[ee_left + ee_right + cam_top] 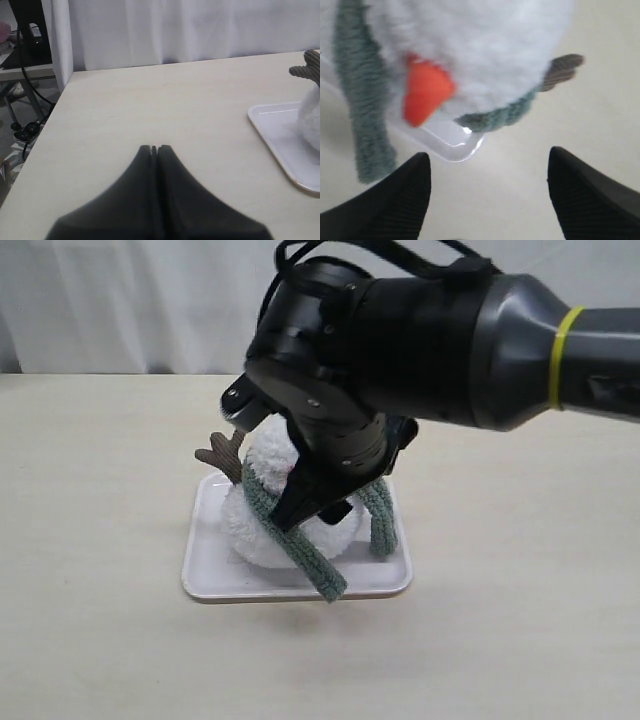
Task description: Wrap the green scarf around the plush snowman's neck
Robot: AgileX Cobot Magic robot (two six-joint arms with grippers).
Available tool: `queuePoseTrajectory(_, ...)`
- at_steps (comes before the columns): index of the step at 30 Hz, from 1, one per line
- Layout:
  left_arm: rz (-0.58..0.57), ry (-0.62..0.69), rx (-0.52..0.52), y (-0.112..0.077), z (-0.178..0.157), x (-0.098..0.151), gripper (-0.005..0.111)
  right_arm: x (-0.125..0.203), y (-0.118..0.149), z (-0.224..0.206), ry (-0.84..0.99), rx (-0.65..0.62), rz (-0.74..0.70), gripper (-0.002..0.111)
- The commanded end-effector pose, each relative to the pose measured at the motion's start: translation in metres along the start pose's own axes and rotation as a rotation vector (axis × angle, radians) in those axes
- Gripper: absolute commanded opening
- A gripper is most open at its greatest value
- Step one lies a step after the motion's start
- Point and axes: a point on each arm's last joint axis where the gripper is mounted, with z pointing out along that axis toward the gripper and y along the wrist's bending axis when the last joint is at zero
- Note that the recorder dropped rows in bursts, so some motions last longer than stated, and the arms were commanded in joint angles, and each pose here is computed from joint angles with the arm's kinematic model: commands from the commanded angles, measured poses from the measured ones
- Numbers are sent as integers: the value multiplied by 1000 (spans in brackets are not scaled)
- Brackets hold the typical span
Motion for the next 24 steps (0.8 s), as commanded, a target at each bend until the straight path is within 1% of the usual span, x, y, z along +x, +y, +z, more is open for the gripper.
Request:
queuePoseTrajectory(1,-3,-12,6,0,0,0,0,11,-36,19,71,58,98,64)
queuePoseTrajectory(3,-3,-12,6,0,0,0,0,20,-48,33,124,63,128,64)
queuePoseTrajectory(5,-3,-12,6,0,0,0,0,31,-56,48,192,43,141,63)
queuePoseTrajectory(8,-3,-12,6,0,0,0,0,44,-63,70,225,-61,159,59)
queuePoseTrajectory(11,-3,-12,6,0,0,0,0,43,-65,82,156,-188,173,59)
queuePoseTrajectory(14,-3,-12,6,0,0,0,0,39,-61,89,41,-283,102,59)
queuePoseTrajectory(15,-3,-12,6,0,0,0,0,38,-58,92,2,-293,71,59)
queuePoseTrajectory(19,-3,-12,6,0,0,0,0,41,-51,103,-79,-287,22,59)
queuePoseTrajectory(24,-3,-12,6,0,0,0,0,42,-49,112,-178,-245,46,59)
